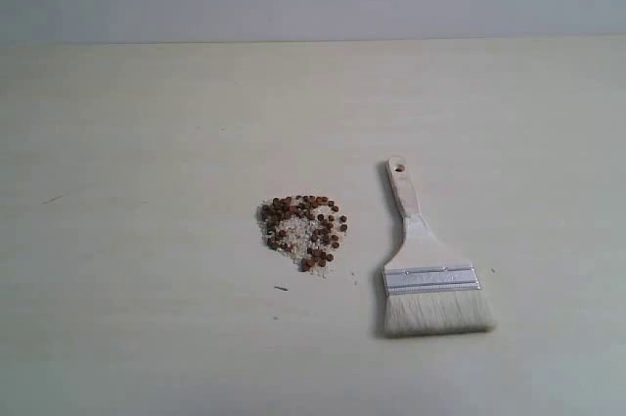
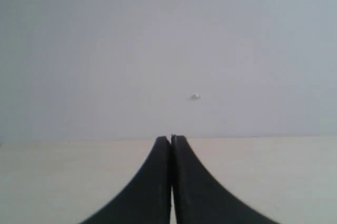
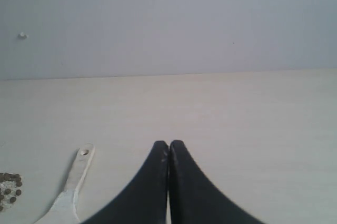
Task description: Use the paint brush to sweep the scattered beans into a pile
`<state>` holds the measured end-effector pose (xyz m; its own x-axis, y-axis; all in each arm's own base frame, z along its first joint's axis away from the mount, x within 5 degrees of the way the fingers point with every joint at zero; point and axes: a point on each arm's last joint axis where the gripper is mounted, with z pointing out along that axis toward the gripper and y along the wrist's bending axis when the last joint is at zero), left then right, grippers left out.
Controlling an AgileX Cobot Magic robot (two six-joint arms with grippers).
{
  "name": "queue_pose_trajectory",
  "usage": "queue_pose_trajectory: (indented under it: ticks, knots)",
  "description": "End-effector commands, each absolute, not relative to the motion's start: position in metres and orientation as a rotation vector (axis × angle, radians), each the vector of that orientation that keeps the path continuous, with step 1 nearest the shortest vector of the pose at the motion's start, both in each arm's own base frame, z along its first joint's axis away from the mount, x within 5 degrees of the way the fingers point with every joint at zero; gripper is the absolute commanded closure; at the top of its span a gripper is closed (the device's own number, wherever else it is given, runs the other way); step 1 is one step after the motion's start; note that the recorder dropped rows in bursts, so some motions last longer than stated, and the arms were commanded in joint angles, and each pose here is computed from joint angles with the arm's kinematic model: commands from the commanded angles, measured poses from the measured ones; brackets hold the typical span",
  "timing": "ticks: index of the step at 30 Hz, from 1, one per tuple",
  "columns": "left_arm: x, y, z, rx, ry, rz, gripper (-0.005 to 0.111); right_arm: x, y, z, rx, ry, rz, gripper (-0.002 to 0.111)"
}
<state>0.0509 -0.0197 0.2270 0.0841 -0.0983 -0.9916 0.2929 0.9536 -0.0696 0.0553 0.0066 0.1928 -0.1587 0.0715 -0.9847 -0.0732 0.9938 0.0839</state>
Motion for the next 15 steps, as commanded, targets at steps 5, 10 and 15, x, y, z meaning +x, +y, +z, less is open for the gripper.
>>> queue_pose_trajectory:
  ticks: [5, 10, 15]
  knots:
    - [0.052, -0.012, 0.206, 0.039, 1.695, -0.27, 0.107, 0.055, 0.006, 0.192, 0.0, 1.719, 0.126, 0.108]
    - [0.052, -0.006, 0.198, -0.009, 1.781, -0.211, 0.107, 0.055, 0.006, 0.192, 0.0, 1.719, 0.126, 0.108]
    - [0.053, -0.003, 0.18, 0.049, 1.858, -0.101, 0.107, 0.055, 0.006, 0.192, -0.001, 1.719, 0.125, 0.108]
